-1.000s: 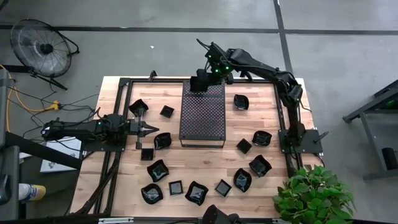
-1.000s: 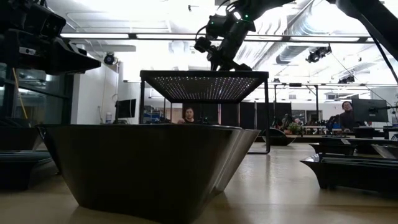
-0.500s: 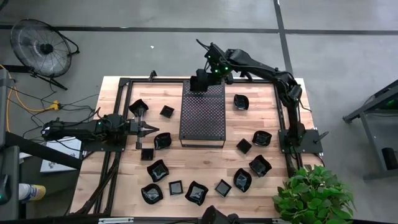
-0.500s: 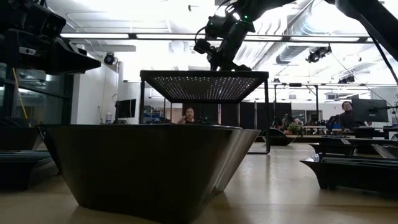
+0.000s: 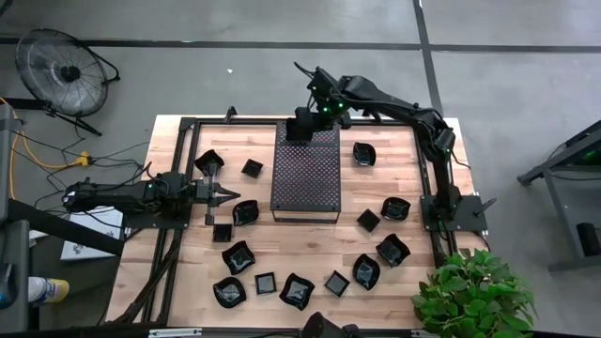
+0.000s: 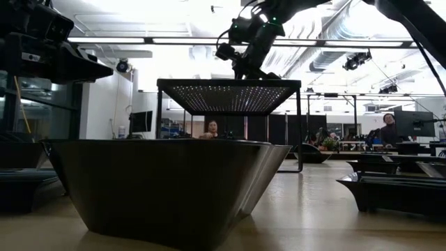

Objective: Pick & Place Mini shaped plates
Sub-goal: Put the black distorted square plate on the shelf, then stack the black distorted square plate on top of the other black distorted square plate on the shelf

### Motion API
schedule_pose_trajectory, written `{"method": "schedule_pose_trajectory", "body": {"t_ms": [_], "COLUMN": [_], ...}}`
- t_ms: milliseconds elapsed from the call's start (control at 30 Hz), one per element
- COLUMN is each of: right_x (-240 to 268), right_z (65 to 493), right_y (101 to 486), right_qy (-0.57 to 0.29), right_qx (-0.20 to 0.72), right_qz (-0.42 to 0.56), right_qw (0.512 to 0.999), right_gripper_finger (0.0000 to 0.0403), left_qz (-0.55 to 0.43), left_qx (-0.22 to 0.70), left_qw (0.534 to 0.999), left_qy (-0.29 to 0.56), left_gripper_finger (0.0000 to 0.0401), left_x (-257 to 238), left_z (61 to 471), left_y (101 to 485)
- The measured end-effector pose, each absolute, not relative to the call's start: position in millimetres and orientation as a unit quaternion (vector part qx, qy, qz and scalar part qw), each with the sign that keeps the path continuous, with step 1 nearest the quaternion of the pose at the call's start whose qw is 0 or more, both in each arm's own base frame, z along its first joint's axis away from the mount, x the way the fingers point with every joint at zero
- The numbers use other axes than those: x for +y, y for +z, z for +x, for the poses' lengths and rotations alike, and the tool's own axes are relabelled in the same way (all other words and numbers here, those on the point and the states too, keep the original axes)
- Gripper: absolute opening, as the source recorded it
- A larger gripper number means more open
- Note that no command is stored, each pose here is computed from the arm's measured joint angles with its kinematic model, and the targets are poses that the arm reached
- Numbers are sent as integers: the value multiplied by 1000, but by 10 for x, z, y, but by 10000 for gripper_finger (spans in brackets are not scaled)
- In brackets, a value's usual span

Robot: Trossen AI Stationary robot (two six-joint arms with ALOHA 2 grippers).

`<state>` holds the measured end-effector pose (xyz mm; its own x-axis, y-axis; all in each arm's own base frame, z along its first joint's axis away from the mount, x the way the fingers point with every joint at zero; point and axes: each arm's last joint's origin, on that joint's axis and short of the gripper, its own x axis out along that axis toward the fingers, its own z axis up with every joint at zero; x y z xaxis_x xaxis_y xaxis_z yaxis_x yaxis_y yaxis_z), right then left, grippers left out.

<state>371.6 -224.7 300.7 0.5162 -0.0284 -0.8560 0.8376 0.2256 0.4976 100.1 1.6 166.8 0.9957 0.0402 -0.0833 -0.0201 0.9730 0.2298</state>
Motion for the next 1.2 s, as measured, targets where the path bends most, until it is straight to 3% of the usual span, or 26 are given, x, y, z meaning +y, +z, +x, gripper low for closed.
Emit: {"method": "schedule_pose_trajectory", "body": {"t_ms": [633, 967, 1200], "right_x": [-2241, -2201, -2110], "right_z": [3717, 3649, 3409], "right_y": [3009, 3003, 3148], "right_qy": [-307, -258, -263], "right_qx": [382, 425, 472], "right_qz": [531, 527, 513], "right_qw": [692, 689, 667], "right_gripper_finger": [36, 97, 108], "left_qz": [115, 115, 115], "left_qx": [44, 44, 44], "left_qw": [992, 992, 992], "left_qy": [15, 15, 15], "left_gripper_finger": [1, 1, 1], "left_x": [16, 16, 16], "left_z": [1001, 1001, 1001], "left_y": [1668, 1668, 1668]}}
